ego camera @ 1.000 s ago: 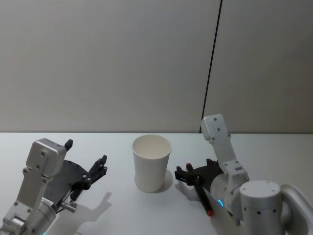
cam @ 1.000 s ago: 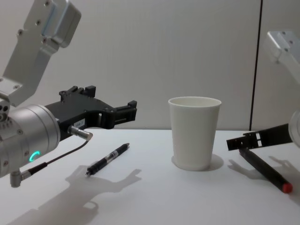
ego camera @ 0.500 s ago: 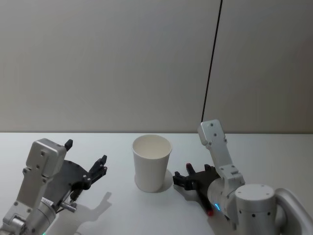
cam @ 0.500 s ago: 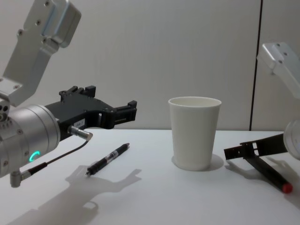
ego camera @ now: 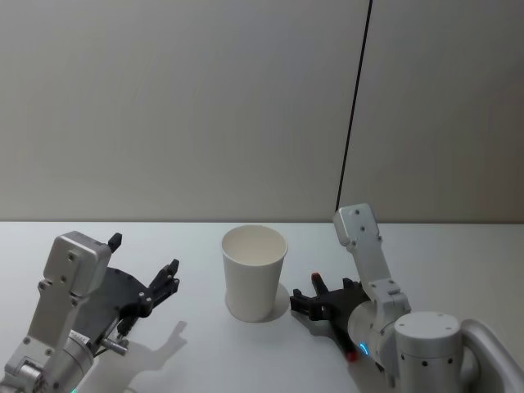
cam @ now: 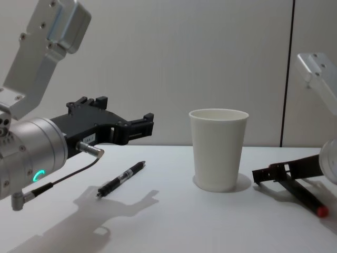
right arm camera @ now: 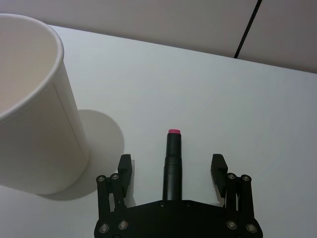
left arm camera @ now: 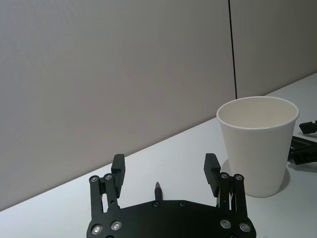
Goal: Place the pen into the pen holder.
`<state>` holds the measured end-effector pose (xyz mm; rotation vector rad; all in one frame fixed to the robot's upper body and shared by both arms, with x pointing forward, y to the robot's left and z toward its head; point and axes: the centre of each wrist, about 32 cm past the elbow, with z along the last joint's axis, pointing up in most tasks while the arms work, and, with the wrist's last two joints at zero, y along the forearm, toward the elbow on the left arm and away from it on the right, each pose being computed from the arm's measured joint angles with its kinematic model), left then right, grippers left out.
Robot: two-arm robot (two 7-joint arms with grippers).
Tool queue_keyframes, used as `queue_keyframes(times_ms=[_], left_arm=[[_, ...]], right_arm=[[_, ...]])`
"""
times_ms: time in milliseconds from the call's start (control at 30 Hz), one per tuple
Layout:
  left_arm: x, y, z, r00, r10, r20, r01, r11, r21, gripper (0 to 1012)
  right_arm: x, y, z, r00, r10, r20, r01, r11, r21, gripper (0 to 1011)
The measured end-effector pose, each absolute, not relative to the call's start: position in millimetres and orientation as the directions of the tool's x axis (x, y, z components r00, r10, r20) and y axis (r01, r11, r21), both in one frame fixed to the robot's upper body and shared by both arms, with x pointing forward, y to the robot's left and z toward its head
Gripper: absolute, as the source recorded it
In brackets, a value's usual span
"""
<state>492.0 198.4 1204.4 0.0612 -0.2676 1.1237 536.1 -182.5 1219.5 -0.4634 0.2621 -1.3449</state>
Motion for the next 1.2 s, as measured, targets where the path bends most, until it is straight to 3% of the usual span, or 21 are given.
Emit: queue_keyframes(times_ms=[167,367,1067,1200], left_arm=[[492.0,198.4,1204.4,0.404,0.882,0.243,-0.897,0.434,-0.086,1003],[492.0,198.4,1204.4,0.404,0.882,0.242,-0.897,0.434,-0.086,1003],[492.0,198.4,1204.4,0.404,0.882,0.242,-0.897,0.434,-0.086,1003],[492.0,198.4,1204.4,0.404,0.882,0.243,-0.897,0.434,-0.086,1003]], right_arm=[[536.1,-182.8,1218.8,0.213,-0.974,0.077,0.872,0.154,-0.465,999],[536.1,-182.8,1218.2,0.213,-0.974,0.074,0.873,0.156,-0.463,887],[536.2,-183.3,1217.0,0.212,-0.975,0.070,0.872,0.156,-0.464,222],[536.2,-183.4,1217.0,0.211,-0.975,0.070,0.872,0.156,-0.463,193]])
